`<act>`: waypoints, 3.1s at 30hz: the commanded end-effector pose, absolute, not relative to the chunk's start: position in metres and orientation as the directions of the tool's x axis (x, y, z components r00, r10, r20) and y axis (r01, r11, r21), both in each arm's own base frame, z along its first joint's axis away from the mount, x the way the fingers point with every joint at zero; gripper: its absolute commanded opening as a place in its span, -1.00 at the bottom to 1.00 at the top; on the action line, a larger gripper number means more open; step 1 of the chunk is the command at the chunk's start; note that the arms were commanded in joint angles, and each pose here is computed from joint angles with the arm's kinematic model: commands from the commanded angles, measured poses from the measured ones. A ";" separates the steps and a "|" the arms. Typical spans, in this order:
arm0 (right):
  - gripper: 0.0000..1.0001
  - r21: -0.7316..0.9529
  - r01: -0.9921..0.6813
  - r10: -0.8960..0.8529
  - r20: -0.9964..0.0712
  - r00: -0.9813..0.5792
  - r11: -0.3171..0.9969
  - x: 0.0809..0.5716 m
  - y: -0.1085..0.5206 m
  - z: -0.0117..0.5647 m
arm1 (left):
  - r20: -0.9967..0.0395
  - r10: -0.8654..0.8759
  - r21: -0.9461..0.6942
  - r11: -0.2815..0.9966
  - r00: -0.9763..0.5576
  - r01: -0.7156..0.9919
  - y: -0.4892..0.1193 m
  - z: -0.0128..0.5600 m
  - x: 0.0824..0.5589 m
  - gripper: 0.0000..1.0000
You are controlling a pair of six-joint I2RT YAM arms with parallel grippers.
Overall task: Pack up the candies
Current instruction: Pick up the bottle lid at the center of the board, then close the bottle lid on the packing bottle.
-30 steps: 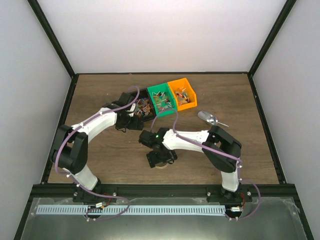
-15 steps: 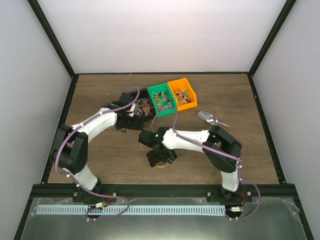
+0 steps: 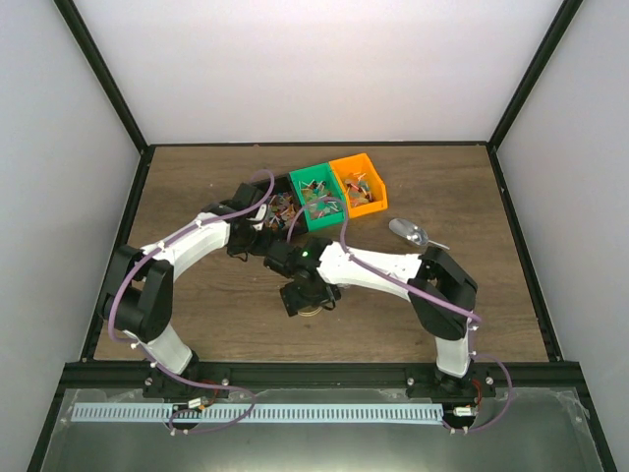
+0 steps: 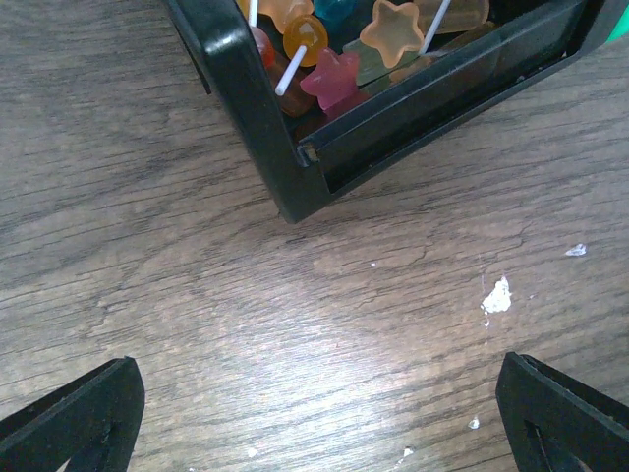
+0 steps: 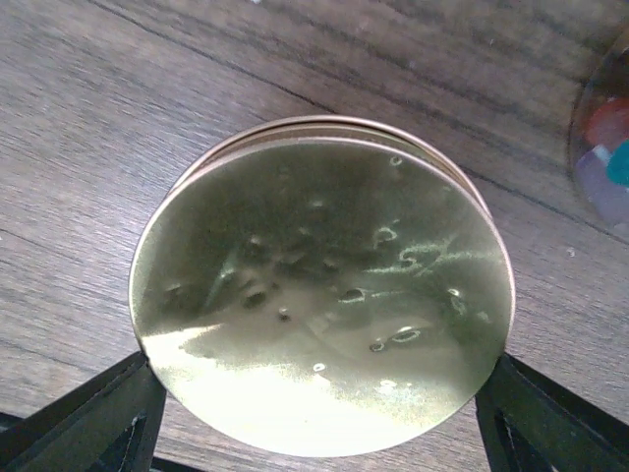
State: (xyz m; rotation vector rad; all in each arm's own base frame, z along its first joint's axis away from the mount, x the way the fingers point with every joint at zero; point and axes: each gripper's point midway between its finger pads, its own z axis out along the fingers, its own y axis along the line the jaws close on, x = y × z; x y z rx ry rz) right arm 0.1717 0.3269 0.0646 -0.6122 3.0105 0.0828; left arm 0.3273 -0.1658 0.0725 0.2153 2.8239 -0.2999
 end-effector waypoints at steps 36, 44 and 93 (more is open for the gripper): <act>0.70 0.024 -0.216 -0.211 -0.138 -0.968 0.976 0.251 0.243 0.103 | -0.271 0.115 -0.184 0.968 -0.956 0.168 -0.163 0.054 0.324 1.00; 0.72 0.037 -0.207 -0.201 -0.124 -0.972 0.978 0.251 0.235 0.092 | -0.263 0.110 -0.205 0.965 -0.959 0.167 -0.167 0.053 0.324 1.00; -0.66 0.033 -0.173 -0.160 -0.240 -0.958 0.984 0.298 0.244 0.126 | -0.225 0.135 -0.234 0.954 -0.965 0.188 -0.171 0.041 0.314 1.00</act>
